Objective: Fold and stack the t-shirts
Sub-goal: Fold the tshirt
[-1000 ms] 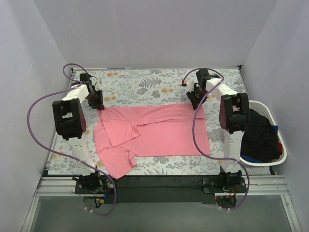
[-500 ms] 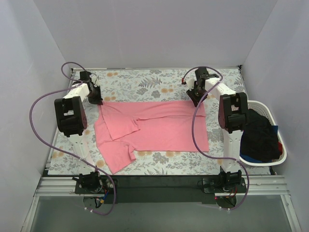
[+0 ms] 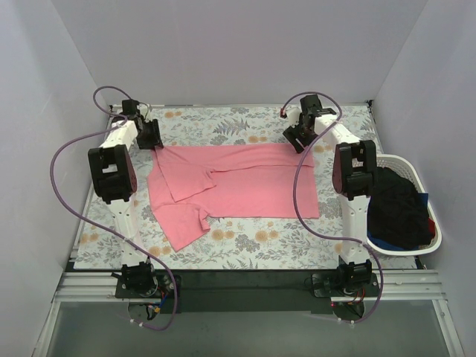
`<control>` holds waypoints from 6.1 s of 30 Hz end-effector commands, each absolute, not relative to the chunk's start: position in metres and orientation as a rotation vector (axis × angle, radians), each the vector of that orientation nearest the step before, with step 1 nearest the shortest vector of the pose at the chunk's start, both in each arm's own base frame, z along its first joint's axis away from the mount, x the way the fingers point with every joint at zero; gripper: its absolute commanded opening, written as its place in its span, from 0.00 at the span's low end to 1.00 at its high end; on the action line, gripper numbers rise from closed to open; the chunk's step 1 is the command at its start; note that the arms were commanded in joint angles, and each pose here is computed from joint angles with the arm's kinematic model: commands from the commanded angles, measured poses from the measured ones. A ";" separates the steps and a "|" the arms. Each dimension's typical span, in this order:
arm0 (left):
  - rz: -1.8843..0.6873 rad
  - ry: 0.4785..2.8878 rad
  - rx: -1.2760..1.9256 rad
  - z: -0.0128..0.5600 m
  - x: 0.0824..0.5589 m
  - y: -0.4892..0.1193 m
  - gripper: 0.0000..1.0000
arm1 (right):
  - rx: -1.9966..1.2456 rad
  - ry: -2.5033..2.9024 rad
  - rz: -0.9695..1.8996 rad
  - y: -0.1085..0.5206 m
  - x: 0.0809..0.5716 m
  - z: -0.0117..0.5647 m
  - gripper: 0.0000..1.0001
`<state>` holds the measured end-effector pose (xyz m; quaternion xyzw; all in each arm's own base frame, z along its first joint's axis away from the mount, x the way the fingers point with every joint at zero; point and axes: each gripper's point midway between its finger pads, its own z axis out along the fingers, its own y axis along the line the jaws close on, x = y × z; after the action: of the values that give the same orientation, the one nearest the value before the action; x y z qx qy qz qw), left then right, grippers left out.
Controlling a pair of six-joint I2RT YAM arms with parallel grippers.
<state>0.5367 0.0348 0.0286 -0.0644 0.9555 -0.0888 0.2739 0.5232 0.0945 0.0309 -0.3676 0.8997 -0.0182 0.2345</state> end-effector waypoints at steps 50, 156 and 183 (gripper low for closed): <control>-0.586 2.578 0.972 0.091 0.236 -0.031 0.57 | -1.663 2.523 0.095 0.083 0.234 0.005 0.28; -0.294 2.505 1.018 0.072 0.413 -0.009 0.00 | -1.691 2.408 -0.009 0.070 0.411 0.048 0.01; -0.272 2.504 1.045 0.069 0.430 -0.015 0.00 | -1.661 2.428 -0.006 0.070 0.411 0.047 0.12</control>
<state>0.4189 -0.0194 0.0615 0.3724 0.9003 -0.1171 0.1923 0.4021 0.0733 0.0318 -0.5544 0.8276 0.0091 0.0873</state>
